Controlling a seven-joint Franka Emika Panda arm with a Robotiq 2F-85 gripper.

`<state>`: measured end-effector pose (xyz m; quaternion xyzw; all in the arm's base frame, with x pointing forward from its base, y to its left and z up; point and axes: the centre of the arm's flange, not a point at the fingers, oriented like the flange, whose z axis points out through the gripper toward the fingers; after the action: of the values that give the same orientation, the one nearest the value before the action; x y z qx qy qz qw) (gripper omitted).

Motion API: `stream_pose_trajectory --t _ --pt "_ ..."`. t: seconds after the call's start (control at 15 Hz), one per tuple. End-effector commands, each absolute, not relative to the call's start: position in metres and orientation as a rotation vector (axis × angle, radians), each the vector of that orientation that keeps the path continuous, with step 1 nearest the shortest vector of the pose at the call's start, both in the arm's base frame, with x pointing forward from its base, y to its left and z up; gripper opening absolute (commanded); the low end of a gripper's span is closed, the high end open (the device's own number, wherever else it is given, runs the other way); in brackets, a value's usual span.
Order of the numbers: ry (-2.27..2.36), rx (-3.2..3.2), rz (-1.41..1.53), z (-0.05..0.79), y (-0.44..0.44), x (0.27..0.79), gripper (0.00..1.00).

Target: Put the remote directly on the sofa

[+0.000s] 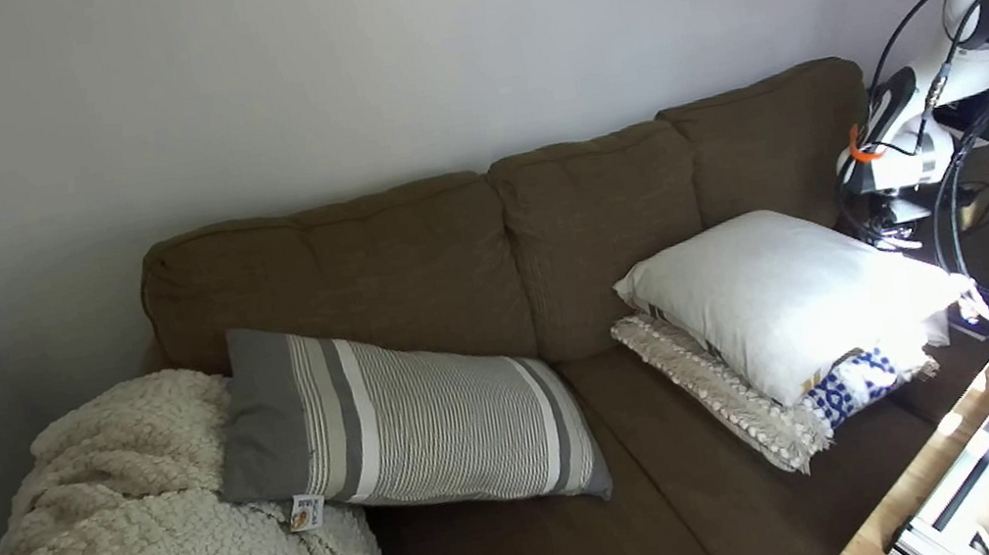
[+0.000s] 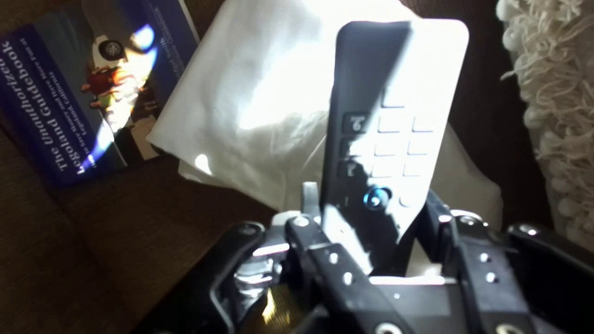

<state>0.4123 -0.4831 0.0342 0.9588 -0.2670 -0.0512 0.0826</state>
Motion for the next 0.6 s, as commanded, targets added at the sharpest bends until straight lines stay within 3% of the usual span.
stream_pose_trajectory --t 0.0,0.33,0.4,0.53 --pt "-0.831 2.869 -0.194 -0.011 -0.493 0.396 0.26" --pt "-0.964 2.839 -0.246 -0.032 -0.519 0.378 0.26" --pt "-0.983 2.829 -0.233 -0.029 -0.522 0.377 0.76" --pt "-1.003 2.807 -0.215 -0.016 -0.523 0.377 0.82"
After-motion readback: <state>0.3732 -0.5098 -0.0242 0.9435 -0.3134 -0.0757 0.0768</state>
